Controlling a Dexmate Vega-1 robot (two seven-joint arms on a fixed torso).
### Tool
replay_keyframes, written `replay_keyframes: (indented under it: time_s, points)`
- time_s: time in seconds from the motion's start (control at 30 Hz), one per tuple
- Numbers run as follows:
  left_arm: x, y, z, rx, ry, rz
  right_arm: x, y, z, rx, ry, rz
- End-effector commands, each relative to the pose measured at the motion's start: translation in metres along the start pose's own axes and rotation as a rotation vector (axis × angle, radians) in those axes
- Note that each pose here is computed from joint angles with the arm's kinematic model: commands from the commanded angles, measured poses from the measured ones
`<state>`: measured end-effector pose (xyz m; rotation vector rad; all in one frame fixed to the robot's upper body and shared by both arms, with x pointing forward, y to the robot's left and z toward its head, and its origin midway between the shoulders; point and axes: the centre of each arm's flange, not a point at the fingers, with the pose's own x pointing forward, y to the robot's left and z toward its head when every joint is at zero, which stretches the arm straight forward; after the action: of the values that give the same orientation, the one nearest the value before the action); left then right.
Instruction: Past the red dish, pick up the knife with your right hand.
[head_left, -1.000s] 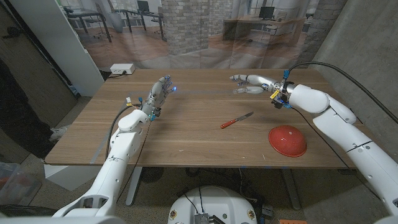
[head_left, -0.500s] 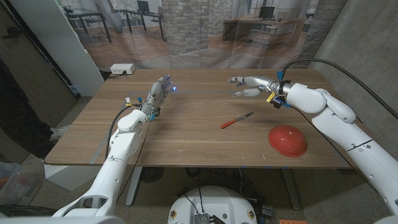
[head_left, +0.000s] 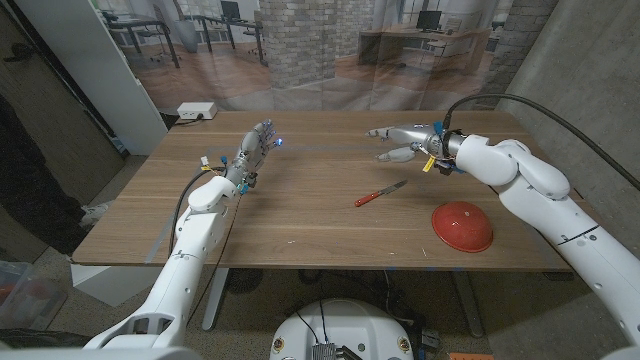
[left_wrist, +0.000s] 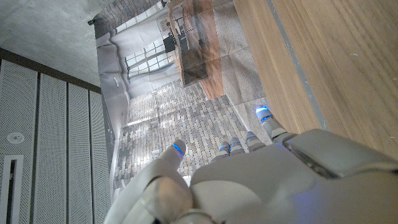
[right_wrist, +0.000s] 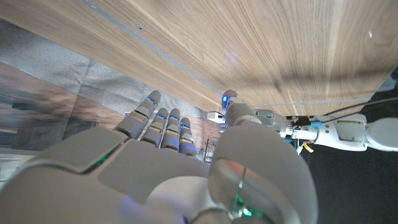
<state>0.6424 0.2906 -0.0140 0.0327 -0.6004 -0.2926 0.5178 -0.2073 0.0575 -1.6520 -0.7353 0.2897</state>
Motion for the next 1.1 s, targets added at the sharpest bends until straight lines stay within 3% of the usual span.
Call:
replay_keyframes:
  time_s: [0.03,0.57,0.77,1.1]
  points:
    - [-0.001,0.002,0.001,0.002,-0.001,0.004,0.002,0.004,0.007,-0.147,0.041,0.031]
    - [0.000,0.001,0.000,0.004,0.001,0.001,0.003,0.011,0.010,-0.261,0.076,0.058]
    - [0.000,0.000,-0.003,-0.006,0.005,0.000,0.001,0.012,0.011,-0.259,0.082,0.041]
    - [0.002,0.003,-0.002,0.004,0.011,-0.002,0.002,0.016,0.013,-0.278,0.082,0.078]
